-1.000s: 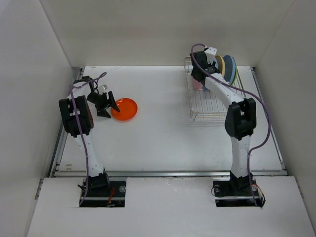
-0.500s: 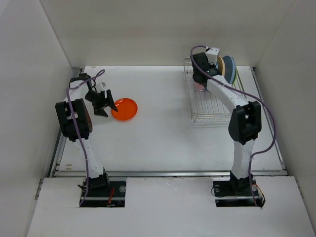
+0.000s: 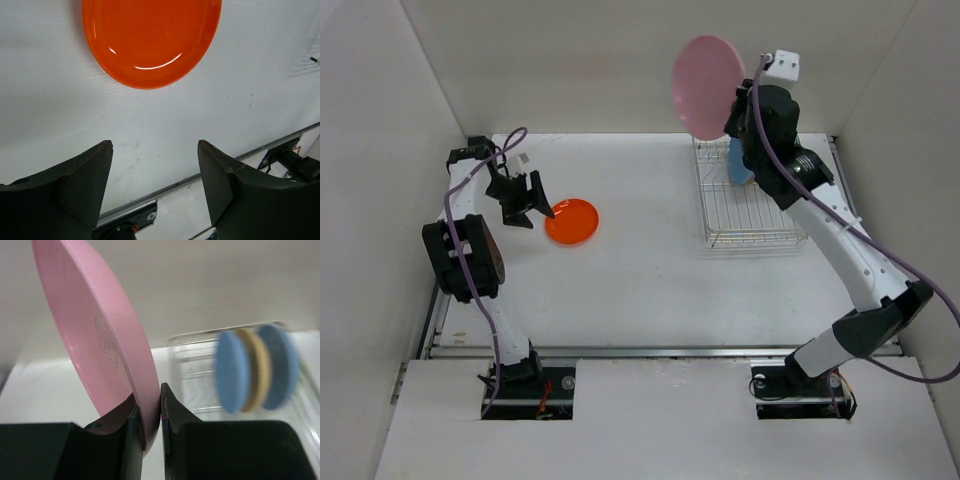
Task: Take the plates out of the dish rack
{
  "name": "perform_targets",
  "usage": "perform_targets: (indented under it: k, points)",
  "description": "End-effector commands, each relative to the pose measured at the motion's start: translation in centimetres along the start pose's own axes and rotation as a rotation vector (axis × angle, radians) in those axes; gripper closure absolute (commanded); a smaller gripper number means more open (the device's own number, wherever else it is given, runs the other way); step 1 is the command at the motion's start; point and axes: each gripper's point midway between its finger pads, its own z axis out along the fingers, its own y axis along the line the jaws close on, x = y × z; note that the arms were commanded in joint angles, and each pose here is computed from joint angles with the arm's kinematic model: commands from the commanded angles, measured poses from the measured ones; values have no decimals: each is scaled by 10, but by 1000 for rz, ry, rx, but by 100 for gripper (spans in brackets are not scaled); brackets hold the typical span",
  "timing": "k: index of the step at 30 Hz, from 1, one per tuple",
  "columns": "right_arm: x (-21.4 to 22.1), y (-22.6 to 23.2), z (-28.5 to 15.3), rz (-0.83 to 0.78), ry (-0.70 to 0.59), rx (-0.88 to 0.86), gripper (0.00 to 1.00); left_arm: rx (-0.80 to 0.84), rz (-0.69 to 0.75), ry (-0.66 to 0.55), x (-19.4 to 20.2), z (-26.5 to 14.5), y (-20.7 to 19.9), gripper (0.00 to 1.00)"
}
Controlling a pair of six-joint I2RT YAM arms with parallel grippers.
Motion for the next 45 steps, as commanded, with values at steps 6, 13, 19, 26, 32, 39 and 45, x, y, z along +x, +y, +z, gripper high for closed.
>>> perform_targets:
  k: [6, 13, 19, 26, 32, 39, 45]
  points:
    - [206, 149, -91, -177, 658, -1074, 100, -25, 125, 9, 26, -47, -16, 34]
    - [313, 133, -122, -210, 946, -1198, 100, -95, 171, -10, 45, -62, -10, 34]
    - [392, 106, -138, -241, 1227, -1198, 100, -103, 176, 1, 51, -59, -7, 34]
    - [400, 100, -114, -289, 1177, -1054, 49, -122, 171, 12, 56, -60, -4, 34]
    - [332, 94, -81, -328, 955, -837, 33, -188, 221, -27, 59, -78, -1, 34]
    - [190, 47, -41, -262, 543, -378, 9, -602, 333, -242, 61, -139, 44, 26]
    - [104, -25, -2, -176, 270, 39, 0, -673, 347, -297, 64, -146, 54, 17]
